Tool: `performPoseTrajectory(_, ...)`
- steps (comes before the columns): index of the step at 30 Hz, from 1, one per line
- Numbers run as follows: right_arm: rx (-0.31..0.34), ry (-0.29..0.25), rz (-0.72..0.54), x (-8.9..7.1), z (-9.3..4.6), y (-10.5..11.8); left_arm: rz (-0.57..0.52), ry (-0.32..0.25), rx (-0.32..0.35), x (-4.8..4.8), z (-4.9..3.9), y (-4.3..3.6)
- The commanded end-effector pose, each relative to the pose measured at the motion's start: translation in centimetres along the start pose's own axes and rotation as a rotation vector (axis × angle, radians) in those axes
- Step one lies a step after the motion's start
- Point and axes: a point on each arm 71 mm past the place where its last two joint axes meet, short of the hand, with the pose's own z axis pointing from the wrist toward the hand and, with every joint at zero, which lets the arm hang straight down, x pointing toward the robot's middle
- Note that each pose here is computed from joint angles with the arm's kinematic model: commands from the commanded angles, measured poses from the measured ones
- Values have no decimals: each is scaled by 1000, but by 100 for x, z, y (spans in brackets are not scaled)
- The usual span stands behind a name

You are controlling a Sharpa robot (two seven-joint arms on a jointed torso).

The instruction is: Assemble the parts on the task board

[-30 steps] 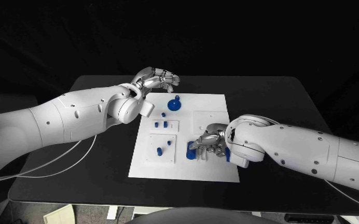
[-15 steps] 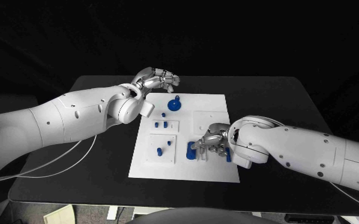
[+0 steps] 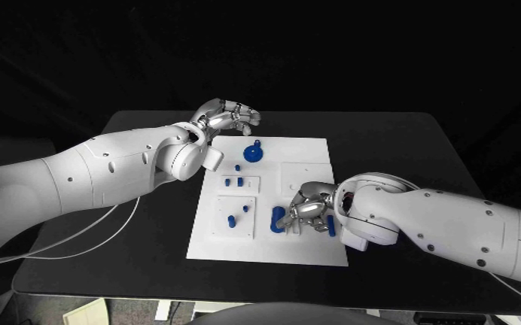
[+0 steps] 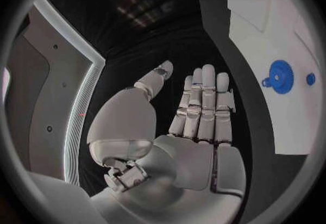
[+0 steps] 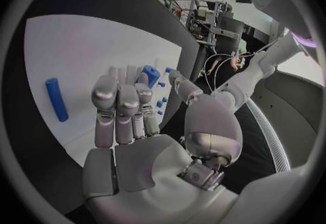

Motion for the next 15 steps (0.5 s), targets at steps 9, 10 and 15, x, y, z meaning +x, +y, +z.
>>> performPoseTrajectory(9,8,33,-58,64,49,23,-4,14,7,25,5,-13)
performPoseTrajectory(10,9,34,-58,66,52,21,-4,14,7,25,4,-13)
performPoseTrajectory(15,29,30,-54,76,75,5,-4,13,6,21,3,-12)
